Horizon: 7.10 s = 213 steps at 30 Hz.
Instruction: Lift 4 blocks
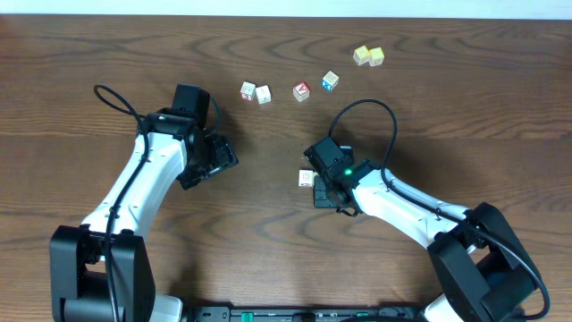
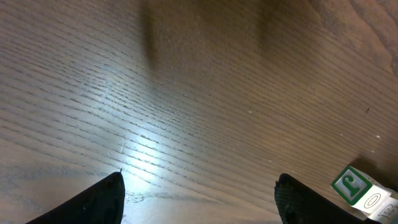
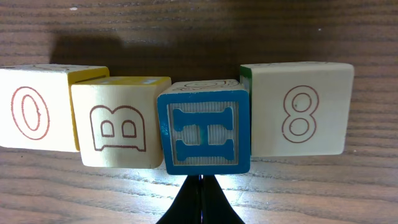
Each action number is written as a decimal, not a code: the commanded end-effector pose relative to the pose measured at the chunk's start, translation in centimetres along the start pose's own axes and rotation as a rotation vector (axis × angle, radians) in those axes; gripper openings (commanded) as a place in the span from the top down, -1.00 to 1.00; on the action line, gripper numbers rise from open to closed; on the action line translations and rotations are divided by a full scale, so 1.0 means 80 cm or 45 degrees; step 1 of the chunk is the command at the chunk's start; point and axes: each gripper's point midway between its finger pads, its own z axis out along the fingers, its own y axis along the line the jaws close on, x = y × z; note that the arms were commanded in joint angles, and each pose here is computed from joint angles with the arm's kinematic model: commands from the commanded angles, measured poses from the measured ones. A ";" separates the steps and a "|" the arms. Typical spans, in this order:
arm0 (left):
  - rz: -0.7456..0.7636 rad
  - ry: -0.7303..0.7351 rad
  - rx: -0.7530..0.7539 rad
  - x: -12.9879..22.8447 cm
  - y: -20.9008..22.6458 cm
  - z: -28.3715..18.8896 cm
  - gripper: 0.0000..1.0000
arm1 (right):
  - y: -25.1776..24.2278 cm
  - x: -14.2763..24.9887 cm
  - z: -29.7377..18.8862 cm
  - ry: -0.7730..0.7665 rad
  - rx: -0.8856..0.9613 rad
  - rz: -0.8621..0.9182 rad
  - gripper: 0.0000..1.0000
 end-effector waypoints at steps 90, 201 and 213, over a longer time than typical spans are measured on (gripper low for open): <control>-0.009 -0.009 -0.014 -0.001 0.003 0.000 -0.55 | -0.077 -0.058 -0.002 0.199 -0.375 0.210 0.98; -0.009 -0.009 -0.014 -0.001 0.003 0.000 -0.56 | -0.183 -0.093 -0.103 -0.086 -0.236 0.451 -0.99; -0.014 -0.042 0.060 -0.011 -0.012 0.000 -0.56 | -0.178 -0.104 -0.105 -0.125 -0.270 0.441 -0.99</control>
